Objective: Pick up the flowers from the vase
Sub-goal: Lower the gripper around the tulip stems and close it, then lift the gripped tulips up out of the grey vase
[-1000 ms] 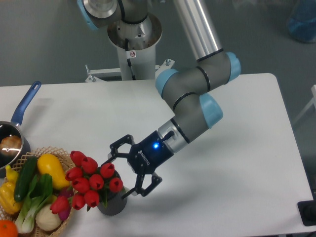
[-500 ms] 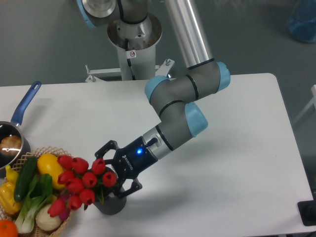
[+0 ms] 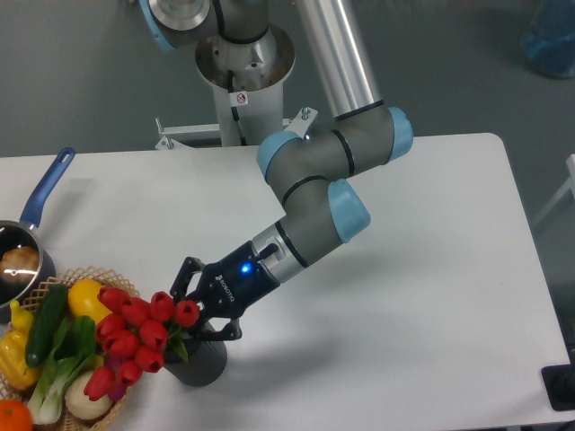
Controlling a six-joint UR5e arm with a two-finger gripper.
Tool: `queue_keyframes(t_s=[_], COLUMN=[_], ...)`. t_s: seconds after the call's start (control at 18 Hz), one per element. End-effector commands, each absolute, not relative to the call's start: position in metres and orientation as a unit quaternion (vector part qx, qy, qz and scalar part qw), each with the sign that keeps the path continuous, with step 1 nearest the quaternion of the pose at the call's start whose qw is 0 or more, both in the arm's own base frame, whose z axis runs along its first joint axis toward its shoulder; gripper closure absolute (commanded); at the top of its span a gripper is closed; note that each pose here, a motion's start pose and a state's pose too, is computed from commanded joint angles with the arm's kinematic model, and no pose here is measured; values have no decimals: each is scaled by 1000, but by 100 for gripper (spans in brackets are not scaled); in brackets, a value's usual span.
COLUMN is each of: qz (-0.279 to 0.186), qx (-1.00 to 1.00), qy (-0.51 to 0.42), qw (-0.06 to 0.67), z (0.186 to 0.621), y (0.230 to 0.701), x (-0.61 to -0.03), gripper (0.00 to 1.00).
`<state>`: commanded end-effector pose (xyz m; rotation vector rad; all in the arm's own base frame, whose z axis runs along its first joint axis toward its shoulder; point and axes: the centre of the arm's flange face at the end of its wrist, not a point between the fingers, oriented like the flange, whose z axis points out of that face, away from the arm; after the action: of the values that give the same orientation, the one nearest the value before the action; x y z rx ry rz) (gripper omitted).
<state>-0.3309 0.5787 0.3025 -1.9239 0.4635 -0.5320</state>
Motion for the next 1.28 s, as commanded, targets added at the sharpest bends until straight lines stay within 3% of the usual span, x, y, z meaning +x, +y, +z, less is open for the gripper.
queue_keyframes(t_s=[0.61,1.28], qz=[-239,-231], qx=[-775,-734], qy=[147,121], qw=[566,628], z=[390,469], y=[556,523], x=[-337,-392], gripper=[94,94])
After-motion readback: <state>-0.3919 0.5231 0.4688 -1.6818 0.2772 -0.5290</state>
